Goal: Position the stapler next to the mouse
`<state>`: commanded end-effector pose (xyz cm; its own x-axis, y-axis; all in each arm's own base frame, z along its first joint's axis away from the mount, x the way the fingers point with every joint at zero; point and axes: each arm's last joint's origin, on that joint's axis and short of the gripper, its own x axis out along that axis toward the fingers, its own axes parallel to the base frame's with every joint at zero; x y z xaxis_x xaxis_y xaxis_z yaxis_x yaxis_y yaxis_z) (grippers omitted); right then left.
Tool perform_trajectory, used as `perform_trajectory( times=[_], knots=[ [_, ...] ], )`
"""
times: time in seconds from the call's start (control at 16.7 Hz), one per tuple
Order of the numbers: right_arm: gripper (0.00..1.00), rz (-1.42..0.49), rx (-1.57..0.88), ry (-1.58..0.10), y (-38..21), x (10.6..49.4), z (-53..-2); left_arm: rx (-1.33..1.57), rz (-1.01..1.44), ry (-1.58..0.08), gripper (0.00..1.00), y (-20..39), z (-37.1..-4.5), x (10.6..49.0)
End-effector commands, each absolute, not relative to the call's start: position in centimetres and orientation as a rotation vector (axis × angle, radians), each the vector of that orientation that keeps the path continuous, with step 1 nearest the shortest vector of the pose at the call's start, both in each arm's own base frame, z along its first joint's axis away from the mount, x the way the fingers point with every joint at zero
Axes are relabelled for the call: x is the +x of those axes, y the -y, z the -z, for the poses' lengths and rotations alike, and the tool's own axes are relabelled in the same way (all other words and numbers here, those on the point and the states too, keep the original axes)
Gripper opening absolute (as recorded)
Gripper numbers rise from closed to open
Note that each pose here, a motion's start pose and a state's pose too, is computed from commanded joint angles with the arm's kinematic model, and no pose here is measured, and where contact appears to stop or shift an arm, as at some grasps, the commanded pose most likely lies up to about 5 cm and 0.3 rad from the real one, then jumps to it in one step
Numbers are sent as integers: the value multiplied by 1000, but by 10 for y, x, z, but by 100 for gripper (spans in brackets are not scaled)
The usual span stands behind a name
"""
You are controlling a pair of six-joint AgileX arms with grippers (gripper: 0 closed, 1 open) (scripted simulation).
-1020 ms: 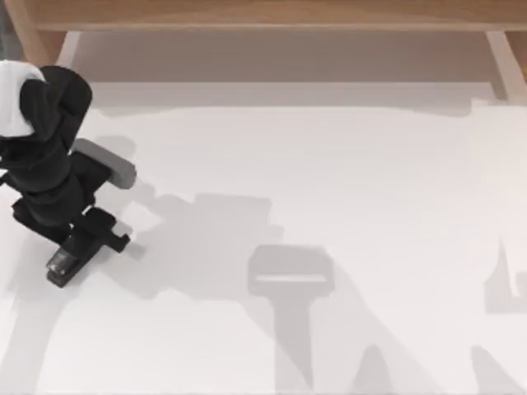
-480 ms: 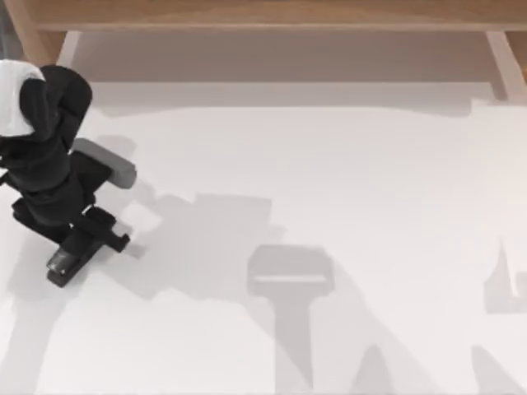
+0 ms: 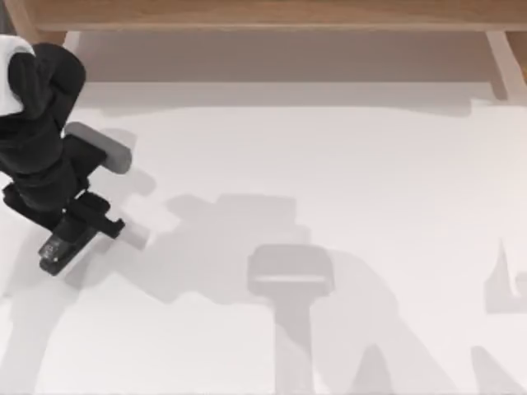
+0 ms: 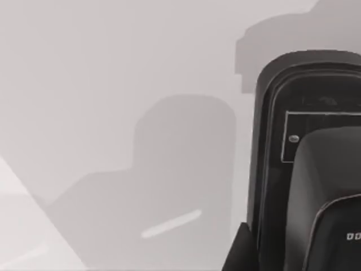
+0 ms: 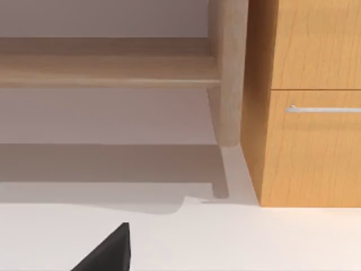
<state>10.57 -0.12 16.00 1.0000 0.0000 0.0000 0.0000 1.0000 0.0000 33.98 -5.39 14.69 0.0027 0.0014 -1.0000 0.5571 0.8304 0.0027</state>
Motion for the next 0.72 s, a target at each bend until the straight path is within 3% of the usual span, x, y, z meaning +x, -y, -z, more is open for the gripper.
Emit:
perform_trajectory(
  times=[0.3, 0.72],
  knots=[
    [100, 0, 0, 0, 1, 106, -160, 454, 447, -1518, 0, 50, -149, 346],
    [100, 0, 0, 0, 1, 106, -160, 316, 297, -1559, 0, -3, -157, 408]
  ],
)
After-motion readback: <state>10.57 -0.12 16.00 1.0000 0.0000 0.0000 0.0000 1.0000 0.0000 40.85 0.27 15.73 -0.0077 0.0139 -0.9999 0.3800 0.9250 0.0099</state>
